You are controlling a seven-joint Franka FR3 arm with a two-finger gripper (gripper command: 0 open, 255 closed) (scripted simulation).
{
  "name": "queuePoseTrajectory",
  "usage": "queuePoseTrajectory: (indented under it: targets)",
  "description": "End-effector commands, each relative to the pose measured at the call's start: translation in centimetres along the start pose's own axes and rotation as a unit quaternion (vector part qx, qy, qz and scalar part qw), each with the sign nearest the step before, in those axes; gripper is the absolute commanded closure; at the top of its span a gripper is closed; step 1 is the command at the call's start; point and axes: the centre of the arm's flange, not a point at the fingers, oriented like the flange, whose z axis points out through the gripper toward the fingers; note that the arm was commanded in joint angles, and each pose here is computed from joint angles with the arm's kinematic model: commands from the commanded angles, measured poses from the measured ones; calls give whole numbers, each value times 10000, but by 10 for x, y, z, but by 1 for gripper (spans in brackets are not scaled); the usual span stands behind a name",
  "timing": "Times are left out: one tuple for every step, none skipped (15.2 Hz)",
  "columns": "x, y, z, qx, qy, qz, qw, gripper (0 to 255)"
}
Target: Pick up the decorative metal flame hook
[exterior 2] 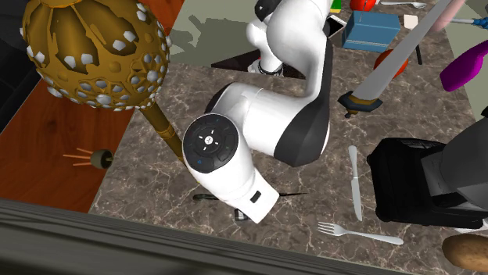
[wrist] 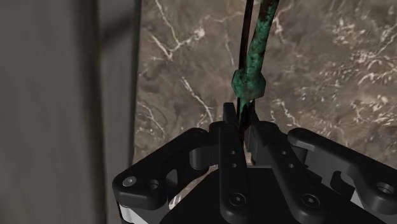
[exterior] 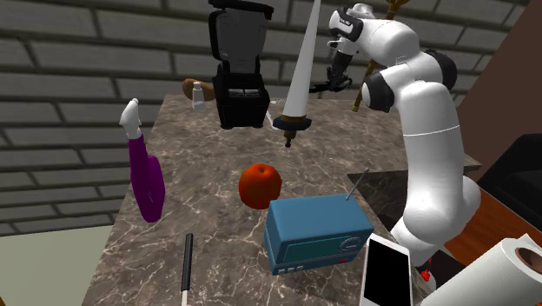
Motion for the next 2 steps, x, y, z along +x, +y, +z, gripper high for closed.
queuePoseTrajectory:
  targets:
    - [1, 0, -6, 2, 0, 1, 10000, 255]
    - [1, 0, -6, 2, 0, 1, 10000, 255]
